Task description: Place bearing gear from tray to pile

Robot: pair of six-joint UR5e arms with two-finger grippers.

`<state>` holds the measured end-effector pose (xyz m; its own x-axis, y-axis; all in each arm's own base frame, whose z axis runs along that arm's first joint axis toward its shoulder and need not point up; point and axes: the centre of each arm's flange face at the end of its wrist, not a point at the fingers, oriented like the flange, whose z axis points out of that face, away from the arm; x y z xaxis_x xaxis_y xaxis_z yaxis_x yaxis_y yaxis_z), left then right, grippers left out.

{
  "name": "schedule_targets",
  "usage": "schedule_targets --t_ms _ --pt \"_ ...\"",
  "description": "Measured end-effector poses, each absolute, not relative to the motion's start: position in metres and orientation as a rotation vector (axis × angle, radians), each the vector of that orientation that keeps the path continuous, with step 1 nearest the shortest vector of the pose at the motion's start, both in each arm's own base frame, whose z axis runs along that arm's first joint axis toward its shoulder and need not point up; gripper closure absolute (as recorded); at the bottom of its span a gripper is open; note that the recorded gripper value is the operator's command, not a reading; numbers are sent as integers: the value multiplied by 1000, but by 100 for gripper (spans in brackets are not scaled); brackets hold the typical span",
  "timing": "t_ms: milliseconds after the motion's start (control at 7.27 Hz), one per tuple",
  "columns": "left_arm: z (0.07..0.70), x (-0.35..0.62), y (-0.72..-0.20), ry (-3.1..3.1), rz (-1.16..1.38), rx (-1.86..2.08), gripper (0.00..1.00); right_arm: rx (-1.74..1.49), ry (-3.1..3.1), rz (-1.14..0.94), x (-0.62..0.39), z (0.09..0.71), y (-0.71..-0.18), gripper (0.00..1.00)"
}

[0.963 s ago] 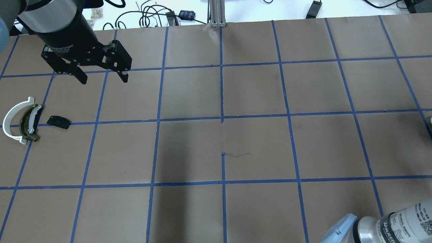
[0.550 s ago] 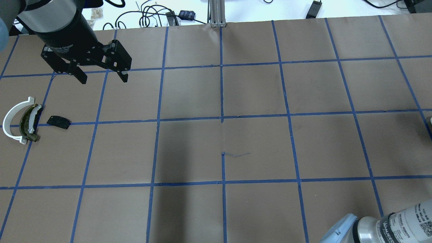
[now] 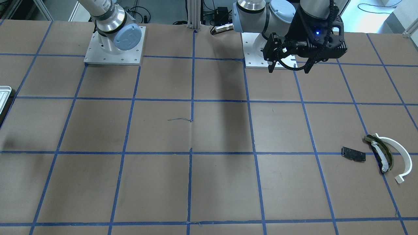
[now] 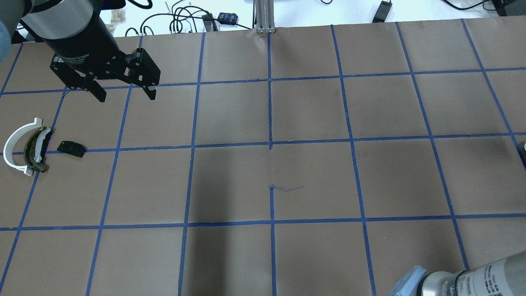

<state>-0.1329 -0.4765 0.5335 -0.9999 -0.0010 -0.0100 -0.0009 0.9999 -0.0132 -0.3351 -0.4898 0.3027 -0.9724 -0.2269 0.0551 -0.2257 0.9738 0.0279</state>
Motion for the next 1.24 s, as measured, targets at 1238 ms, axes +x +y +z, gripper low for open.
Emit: schedule_targets --t_ms 1238 --pt "533 -132 -478 3132 -32 -3 0 -197 -3155 -4 282 281 -532 78"
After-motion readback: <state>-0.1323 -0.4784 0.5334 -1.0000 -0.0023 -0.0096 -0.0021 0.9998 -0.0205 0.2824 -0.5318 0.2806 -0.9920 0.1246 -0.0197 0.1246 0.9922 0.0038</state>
